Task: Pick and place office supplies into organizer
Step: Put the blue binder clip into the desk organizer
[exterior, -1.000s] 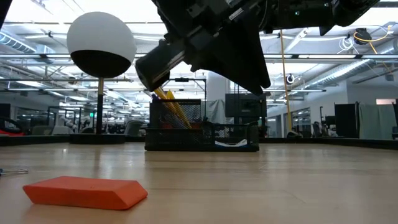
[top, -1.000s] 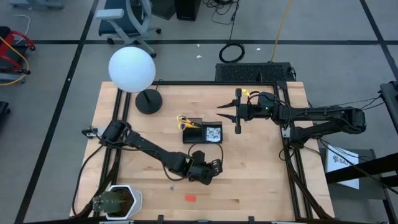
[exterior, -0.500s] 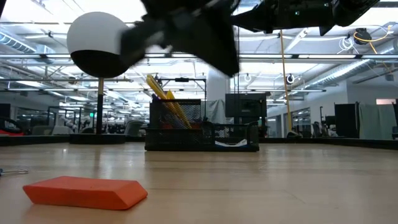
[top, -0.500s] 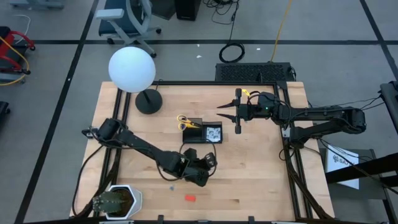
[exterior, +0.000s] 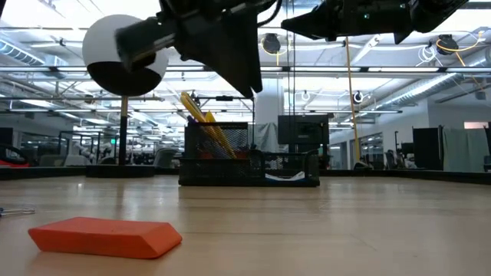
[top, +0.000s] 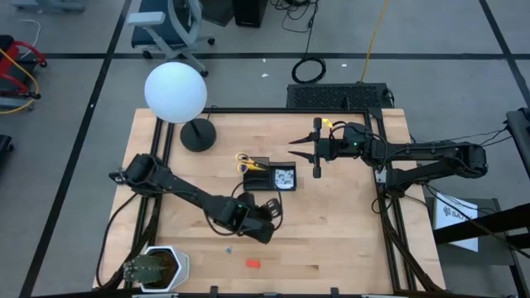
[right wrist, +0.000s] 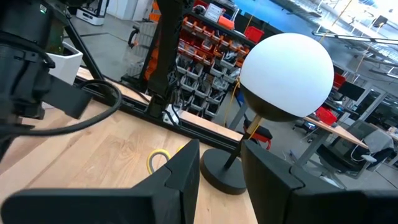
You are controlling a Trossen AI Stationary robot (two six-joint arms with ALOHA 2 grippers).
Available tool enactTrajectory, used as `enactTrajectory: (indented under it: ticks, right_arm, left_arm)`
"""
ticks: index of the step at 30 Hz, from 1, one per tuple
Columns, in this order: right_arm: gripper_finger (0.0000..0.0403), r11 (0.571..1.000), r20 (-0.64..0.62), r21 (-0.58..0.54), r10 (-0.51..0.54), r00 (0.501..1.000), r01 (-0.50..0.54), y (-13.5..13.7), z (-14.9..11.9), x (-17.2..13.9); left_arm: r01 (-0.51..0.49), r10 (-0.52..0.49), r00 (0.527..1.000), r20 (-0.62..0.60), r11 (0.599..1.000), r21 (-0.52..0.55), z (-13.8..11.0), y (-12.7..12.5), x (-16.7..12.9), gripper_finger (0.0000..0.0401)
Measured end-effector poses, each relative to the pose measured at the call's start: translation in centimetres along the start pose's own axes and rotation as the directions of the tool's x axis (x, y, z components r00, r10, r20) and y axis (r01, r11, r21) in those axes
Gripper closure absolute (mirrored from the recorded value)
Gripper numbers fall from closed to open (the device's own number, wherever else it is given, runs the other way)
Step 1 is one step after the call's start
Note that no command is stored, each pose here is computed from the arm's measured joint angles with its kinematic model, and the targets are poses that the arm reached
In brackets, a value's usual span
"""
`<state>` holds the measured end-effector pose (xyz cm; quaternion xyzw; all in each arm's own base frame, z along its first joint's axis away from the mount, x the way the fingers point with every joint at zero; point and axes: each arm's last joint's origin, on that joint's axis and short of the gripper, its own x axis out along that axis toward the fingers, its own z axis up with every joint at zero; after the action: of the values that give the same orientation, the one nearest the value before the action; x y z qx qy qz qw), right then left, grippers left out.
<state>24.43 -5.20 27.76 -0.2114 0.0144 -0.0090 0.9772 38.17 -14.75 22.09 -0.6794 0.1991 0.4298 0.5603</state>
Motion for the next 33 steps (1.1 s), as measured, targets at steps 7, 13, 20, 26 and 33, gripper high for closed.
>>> enactTrajectory:
  ticks: [7,13,20,26,33]
  right_arm:
    - [0.0293,1.0,0.0,0.0,0.0,1.0,0.0,0.0,0.0,0.0]
    - [0.0293,1.0,0.0,0.0,0.0,1.0,0.0,0.0,0.0,0.0]
    - [0.0293,1.0,0.0,0.0,0.0,1.0,0.0,0.0,0.0,0.0]
    - [0.0293,1.0,0.0,0.0,0.0,1.0,0.0,0.0,0.0,0.0]
    - [0.0293,1.0,0.0,0.0,0.0,1.0,0.0,0.0,0.0,0.0]
  left_arm:
    - [-0.106,0.11,0.993,-0.032,0.99,0.096,-0.8,1.6,-0.7,0.035]
    - [-0.355,0.355,0.935,0.02,0.931,0.084,-0.4,4.1,-1.2,0.035]
    - [-0.403,0.398,0.915,0.066,0.907,0.123,-0.5,5.0,-1.7,0.0332]
    - [-0.386,0.376,0.922,0.093,0.876,0.289,-1.1,5.8,-2.2,0.032]
    - [-0.352,0.349,0.931,0.105,0.787,0.507,-1.2,5.8,-2.2,0.0329]
